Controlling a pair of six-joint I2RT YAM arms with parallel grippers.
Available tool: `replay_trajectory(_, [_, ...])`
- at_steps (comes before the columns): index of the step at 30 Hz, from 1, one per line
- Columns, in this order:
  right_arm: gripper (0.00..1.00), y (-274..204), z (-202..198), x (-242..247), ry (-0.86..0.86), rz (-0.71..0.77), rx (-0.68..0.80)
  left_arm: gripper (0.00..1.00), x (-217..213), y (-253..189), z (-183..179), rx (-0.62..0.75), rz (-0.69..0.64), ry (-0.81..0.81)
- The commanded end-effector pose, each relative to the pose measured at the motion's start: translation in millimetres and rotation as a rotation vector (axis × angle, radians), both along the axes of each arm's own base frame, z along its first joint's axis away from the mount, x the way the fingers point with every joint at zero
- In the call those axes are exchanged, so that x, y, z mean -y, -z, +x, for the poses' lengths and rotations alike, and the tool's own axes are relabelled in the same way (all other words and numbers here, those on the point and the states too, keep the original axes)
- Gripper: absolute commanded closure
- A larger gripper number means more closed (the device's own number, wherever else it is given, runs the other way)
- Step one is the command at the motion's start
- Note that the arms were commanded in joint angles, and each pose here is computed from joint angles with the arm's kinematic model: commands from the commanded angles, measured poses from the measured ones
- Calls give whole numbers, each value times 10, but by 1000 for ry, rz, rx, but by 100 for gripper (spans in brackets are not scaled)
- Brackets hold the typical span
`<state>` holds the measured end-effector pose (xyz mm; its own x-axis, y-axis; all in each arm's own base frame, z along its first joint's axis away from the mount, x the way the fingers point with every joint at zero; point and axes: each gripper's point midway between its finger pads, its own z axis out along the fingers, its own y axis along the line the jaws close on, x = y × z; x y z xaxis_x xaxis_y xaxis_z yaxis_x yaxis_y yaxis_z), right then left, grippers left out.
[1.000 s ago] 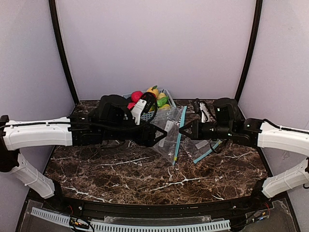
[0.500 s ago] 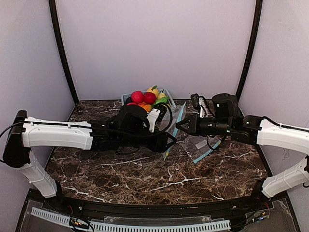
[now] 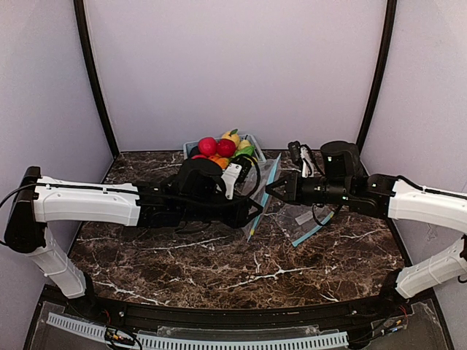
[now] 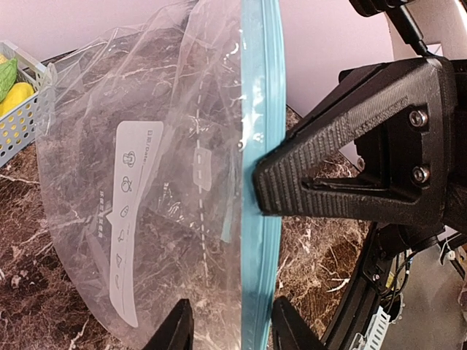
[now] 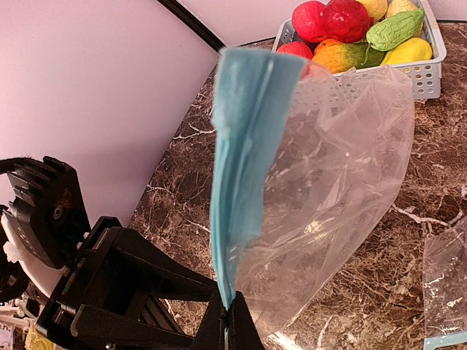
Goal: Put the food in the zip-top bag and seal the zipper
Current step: Pass from the right arm to the left
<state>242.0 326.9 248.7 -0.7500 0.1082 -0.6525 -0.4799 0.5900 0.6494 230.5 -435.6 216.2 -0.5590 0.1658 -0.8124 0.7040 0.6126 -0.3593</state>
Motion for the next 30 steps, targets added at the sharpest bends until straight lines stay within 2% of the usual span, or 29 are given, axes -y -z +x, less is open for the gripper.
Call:
replay_trajectory(1, [100,-156,-23,-41,-14,34,35,67,20,-25,9,2,-3,-2])
replay_trajectory(5, [100,-143,-31,-45,-18,32,31,73,23,-22,12,4,-2,-4])
replay_trajectory(17, [100,-115,-24,-46,-3,32,22,79,88,28,101,12,42,-19])
replay_trajectory(26, [100,67,54,-31,81,18,-56,82,119,66,198,37,64,-54])
replay_trajectory(30, [100,104,72,-42,100,31,-76,87,132,166,187,21,93,-47])
